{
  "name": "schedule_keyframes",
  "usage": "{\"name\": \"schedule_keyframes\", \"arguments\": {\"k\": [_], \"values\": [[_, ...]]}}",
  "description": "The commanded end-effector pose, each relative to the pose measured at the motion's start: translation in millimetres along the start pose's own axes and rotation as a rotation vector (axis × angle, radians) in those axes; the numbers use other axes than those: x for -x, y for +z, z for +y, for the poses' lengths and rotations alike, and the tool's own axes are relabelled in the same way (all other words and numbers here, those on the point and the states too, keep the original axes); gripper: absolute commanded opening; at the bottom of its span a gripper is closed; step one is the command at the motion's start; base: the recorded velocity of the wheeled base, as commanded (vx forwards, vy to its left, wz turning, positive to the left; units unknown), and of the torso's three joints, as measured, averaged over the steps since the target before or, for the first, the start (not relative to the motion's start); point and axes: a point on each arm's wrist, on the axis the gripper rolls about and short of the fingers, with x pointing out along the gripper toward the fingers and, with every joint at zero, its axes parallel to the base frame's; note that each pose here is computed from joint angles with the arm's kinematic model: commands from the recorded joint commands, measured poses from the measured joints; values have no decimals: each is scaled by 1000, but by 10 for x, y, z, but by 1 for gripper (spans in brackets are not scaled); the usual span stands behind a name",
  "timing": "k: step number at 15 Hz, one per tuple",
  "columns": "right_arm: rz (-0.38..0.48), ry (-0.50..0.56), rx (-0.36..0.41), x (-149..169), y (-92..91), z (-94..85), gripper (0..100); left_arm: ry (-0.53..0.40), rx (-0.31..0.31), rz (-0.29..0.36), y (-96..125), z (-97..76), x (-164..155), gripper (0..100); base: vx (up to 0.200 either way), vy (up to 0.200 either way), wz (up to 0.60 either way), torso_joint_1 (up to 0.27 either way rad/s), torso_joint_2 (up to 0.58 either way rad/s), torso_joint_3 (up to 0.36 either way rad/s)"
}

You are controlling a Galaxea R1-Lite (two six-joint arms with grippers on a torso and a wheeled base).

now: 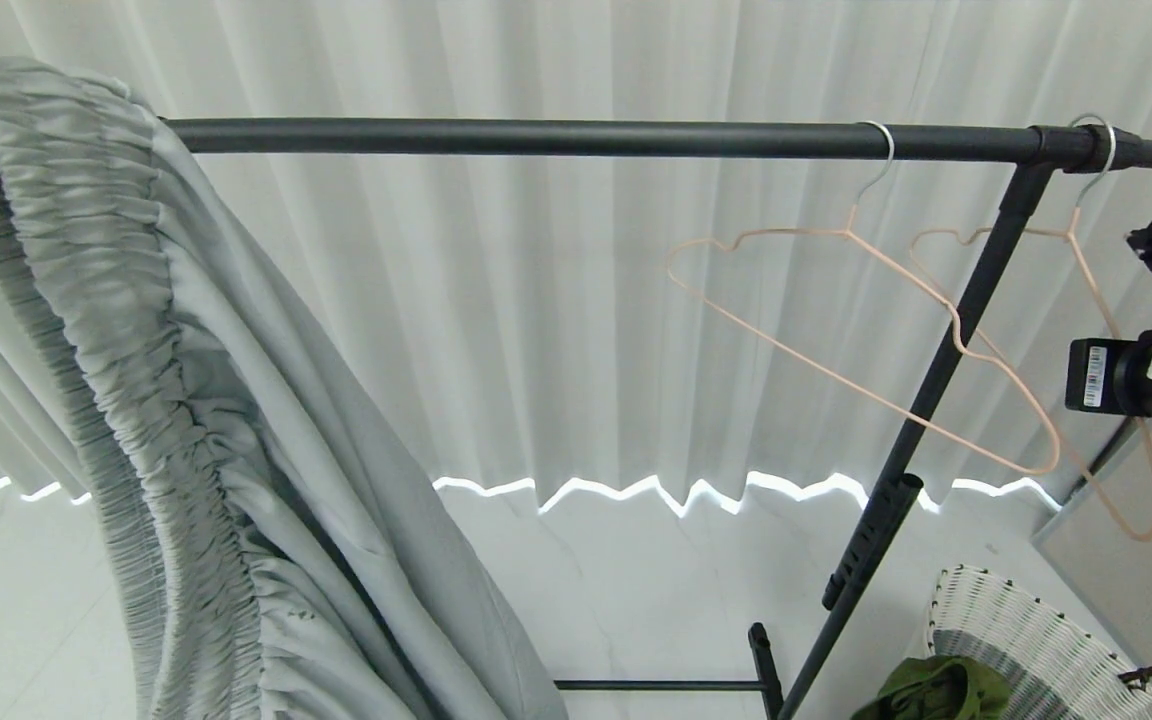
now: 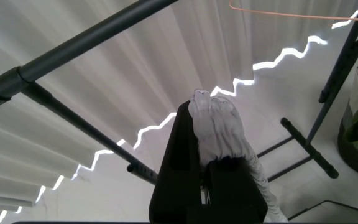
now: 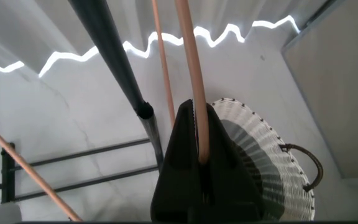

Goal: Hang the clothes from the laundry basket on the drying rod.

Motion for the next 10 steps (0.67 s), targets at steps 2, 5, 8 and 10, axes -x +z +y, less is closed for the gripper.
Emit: {"name": "schedule_keyframes", "arguments": {"k": [2,5,8,10], "values": [[-64,16,-17,221,69,-48,0,2,1,-4,-9,16,29,0,0,0,0,0,0,0],[-82,26,-13,470,37,-117,0,4,5,-9,-19,32,56,0,0,0,0,0,0,0],[-96,31,-17,759,-10,-211,0,29,-3,16,-105,49,70,0,0,0,0,0,0,0],[-83,34,-12,891,-66,-260,0,64,-1,39,-137,69,47,0,-200,0,0,2,0,2]]}}
